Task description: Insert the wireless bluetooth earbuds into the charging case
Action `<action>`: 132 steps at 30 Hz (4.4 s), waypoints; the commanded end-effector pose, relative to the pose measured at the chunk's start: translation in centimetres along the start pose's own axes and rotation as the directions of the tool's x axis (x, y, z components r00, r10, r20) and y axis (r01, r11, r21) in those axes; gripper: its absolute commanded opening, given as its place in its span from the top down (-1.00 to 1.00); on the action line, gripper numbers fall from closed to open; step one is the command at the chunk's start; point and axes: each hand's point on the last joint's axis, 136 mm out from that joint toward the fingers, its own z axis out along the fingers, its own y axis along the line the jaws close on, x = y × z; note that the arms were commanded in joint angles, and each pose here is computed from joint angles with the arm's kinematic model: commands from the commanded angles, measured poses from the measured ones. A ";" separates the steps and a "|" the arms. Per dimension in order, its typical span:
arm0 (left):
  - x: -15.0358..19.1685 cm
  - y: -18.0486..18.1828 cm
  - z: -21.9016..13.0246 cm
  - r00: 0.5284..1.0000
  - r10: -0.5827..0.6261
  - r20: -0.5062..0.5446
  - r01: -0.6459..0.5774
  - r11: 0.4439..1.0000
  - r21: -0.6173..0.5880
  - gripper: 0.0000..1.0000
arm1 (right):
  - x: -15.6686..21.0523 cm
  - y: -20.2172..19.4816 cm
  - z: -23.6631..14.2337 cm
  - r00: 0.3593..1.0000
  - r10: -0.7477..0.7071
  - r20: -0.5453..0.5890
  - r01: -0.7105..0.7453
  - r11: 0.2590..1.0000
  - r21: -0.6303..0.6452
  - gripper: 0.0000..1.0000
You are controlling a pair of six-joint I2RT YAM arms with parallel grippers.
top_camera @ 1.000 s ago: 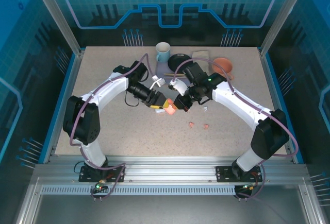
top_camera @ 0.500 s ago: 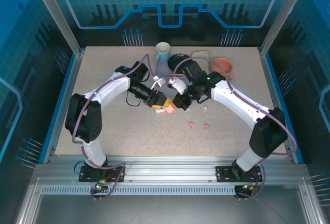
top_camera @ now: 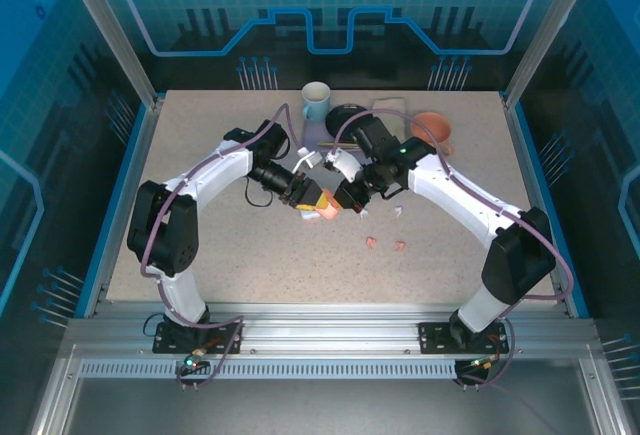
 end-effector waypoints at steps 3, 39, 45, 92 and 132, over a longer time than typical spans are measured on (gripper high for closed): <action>0.9 -0.5 0.2 1.000 -0.014 -0.022 0.015 0.999 0.040 0.28 | -1.5 0.0 -0.6 0.999 -0.015 0.030 0.015 1.000 0.003 1.00; -2.5 3.5 -1.5 0.784 0.547 0.293 -0.370 0.791 -0.487 1.00 | 3.3 -8.7 -10.3 0.741 0.560 0.371 -0.659 0.714 0.238 -0.52; -2.1 2.1 -1.7 0.524 0.761 0.382 -0.492 0.637 -0.594 1.00 | 6.9 -9.9 -6.8 0.687 0.655 0.314 -0.726 0.630 0.274 -0.51; -1.0 -0.3 0.8 0.295 0.854 0.429 -0.645 0.509 -0.570 1.00 | 14.7 -5.9 8.0 0.414 0.907 0.076 -0.790 0.317 0.525 -0.02; -1.5 -0.8 0.9 0.320 0.840 0.437 -0.647 0.531 -0.547 1.00 | 16.7 -7.1 8.3 0.400 0.913 0.078 -0.799 0.305 0.519 0.36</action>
